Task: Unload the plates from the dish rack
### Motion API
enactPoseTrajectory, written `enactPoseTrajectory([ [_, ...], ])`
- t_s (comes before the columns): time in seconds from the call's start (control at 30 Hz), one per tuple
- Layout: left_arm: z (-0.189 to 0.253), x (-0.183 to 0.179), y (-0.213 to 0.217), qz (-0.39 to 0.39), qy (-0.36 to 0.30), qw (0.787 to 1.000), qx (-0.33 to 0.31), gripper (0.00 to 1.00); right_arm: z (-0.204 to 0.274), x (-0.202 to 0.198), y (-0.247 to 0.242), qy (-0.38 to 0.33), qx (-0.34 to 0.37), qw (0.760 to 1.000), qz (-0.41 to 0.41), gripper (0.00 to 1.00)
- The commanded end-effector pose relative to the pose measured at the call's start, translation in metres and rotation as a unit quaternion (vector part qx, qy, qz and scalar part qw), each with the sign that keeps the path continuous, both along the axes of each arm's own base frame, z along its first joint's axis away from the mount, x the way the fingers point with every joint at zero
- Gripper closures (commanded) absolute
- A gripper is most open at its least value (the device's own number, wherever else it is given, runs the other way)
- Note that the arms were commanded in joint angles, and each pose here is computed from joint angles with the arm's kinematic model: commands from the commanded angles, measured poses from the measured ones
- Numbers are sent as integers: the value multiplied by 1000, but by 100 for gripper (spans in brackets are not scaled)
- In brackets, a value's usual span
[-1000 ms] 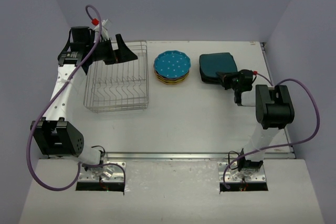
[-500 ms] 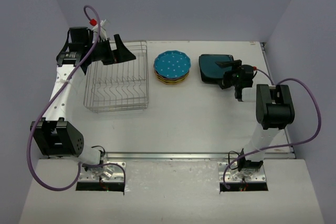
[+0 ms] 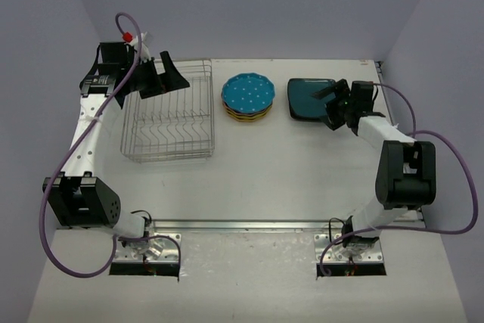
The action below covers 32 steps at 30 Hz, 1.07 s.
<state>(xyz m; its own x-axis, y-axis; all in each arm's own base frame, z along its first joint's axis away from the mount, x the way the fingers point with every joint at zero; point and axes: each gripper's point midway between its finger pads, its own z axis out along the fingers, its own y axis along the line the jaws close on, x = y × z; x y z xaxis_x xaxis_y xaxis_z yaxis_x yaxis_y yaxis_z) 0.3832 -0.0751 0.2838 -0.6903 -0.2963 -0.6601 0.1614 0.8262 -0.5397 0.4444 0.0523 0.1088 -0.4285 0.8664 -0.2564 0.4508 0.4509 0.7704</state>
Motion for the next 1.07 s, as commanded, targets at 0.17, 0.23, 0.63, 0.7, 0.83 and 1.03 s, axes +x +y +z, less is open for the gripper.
enactPoseTrajectory([
  [0.17, 27, -17, 29, 50, -59, 995, 63, 0, 45, -24, 19, -96, -146, 972, 158, 1],
  [0.23, 23, -26, 30, 29, -69, 993, 88, 0, 63, -37, 26, -142, -187, 948, 213, 1],
  [0.63, -55, -52, 68, 37, -69, 969, 233, 0, 82, -121, -10, -156, -459, 810, 331, 1],
  [0.7, -59, -54, 71, 39, -76, 966, 244, 0, 74, -134, -21, -129, -472, 811, 320, 1],
  [0.83, -74, -62, 79, 49, -65, 961, 264, 0, 57, -158, -33, -107, -487, 812, 304, 1],
  [1.03, -60, -74, 74, 39, -111, 957, 267, 0, 48, -173, -43, -88, -487, 821, 285, 1],
])
